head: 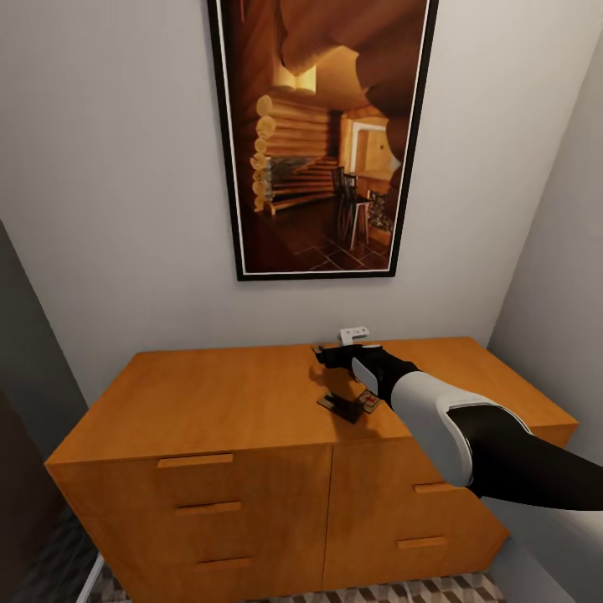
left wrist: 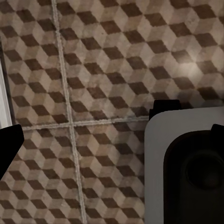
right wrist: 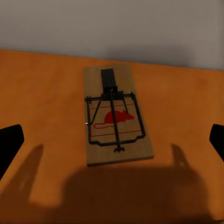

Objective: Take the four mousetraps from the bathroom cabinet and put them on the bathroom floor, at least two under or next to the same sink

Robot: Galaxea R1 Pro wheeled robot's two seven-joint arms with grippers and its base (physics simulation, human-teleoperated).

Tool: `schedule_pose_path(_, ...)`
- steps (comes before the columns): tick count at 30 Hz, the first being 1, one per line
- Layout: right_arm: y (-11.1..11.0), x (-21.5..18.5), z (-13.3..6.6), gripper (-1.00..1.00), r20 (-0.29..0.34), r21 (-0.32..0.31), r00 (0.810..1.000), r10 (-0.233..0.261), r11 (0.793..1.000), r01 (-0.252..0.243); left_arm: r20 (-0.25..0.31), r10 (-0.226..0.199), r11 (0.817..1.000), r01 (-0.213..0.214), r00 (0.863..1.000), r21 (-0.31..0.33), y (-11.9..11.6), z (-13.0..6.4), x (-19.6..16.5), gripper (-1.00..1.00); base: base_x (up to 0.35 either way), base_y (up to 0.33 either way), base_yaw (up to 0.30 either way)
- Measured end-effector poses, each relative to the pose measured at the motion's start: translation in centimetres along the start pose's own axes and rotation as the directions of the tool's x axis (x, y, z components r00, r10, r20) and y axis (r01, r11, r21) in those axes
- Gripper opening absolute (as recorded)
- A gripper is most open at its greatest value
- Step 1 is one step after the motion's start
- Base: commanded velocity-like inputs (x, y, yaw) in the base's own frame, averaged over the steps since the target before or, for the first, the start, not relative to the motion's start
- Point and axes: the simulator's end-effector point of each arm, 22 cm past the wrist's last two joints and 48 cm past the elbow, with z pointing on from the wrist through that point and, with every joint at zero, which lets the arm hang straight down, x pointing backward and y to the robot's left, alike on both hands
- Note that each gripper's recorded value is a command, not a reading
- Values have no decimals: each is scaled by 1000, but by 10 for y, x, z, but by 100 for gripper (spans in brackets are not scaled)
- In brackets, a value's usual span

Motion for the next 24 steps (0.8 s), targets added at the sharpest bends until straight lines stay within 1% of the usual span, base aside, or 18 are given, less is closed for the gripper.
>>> schedule_pose_path(20, -1, 9, 7, 100, -15, -2, 1000, 4, 1000, -4, -15, 2, 1000, -2, 1000, 1, 0, 0, 6, 100, 0, 0, 0)
schedule_pose_path(24, -1, 10, 7, 100, -16, -2, 1000, 4, 1000, -4, -16, 2, 1000, -2, 1000, 1, 0, 0, 6, 100, 53, 0, 0)
